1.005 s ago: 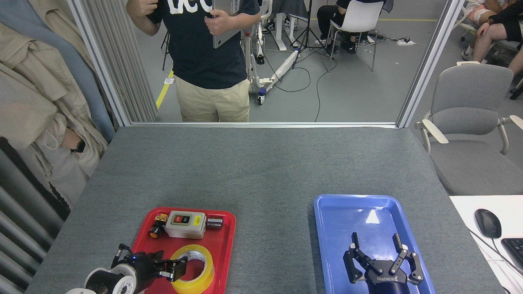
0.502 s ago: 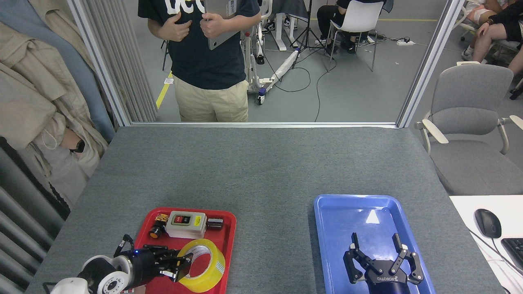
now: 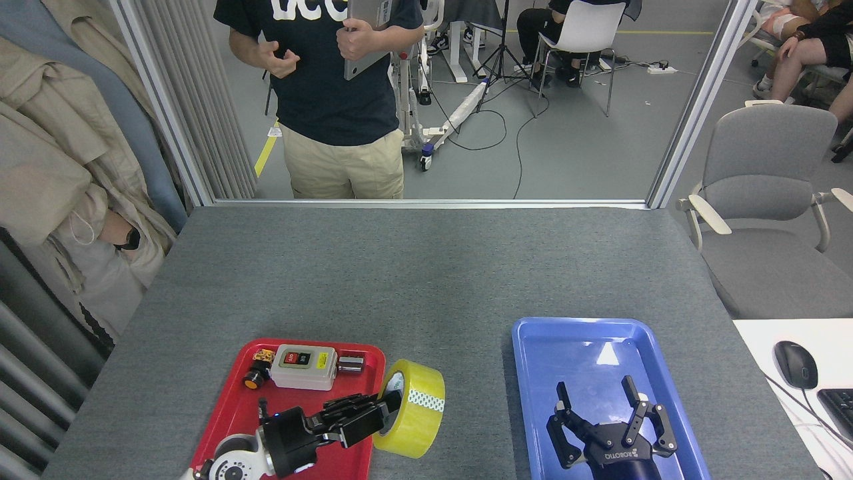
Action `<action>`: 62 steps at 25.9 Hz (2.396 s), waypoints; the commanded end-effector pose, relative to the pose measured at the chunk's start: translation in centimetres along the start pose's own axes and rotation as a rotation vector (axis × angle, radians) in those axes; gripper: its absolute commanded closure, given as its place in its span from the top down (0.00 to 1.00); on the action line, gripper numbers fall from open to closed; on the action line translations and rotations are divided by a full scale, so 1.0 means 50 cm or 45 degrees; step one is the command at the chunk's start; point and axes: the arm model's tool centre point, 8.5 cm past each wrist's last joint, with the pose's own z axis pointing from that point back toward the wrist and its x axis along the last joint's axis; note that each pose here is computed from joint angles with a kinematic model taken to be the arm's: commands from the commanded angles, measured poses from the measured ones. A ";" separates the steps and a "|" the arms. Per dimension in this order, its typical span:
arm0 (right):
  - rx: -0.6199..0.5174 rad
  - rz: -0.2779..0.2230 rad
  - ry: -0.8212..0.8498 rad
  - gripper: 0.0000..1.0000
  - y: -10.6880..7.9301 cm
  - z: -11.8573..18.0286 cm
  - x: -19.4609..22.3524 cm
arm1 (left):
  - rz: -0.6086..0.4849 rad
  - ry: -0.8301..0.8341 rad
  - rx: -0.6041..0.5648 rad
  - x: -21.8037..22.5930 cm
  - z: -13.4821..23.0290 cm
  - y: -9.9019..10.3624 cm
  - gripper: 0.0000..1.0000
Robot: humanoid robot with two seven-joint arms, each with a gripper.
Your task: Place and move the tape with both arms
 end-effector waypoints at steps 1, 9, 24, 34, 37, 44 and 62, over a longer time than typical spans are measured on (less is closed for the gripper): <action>-0.044 0.025 -0.201 1.00 -0.005 0.004 0.029 | 0.061 -0.032 0.002 0.000 -0.047 -0.014 0.00; -0.061 -0.065 -0.812 1.00 -0.017 0.044 0.115 | 0.070 -0.034 0.004 -0.004 -0.054 -0.010 0.00; -0.105 -0.155 -1.040 0.66 -0.034 0.042 0.248 | 0.048 -0.024 0.014 -0.008 -0.037 0.004 0.00; -0.090 -0.150 -1.058 0.06 -0.028 0.045 0.256 | 0.066 -0.033 0.036 -0.005 -0.037 -0.001 0.00; -0.090 -0.151 -1.060 0.00 -0.028 0.046 0.257 | 0.074 -0.028 0.046 -0.007 -0.033 -0.005 0.29; -0.090 -0.152 -1.036 0.00 -0.028 0.049 0.257 | 0.088 -0.025 0.190 -0.012 -0.006 0.028 1.00; 0.244 0.116 -0.007 0.00 0.013 -0.036 0.006 | -0.808 0.957 0.452 -0.043 0.156 0.023 1.00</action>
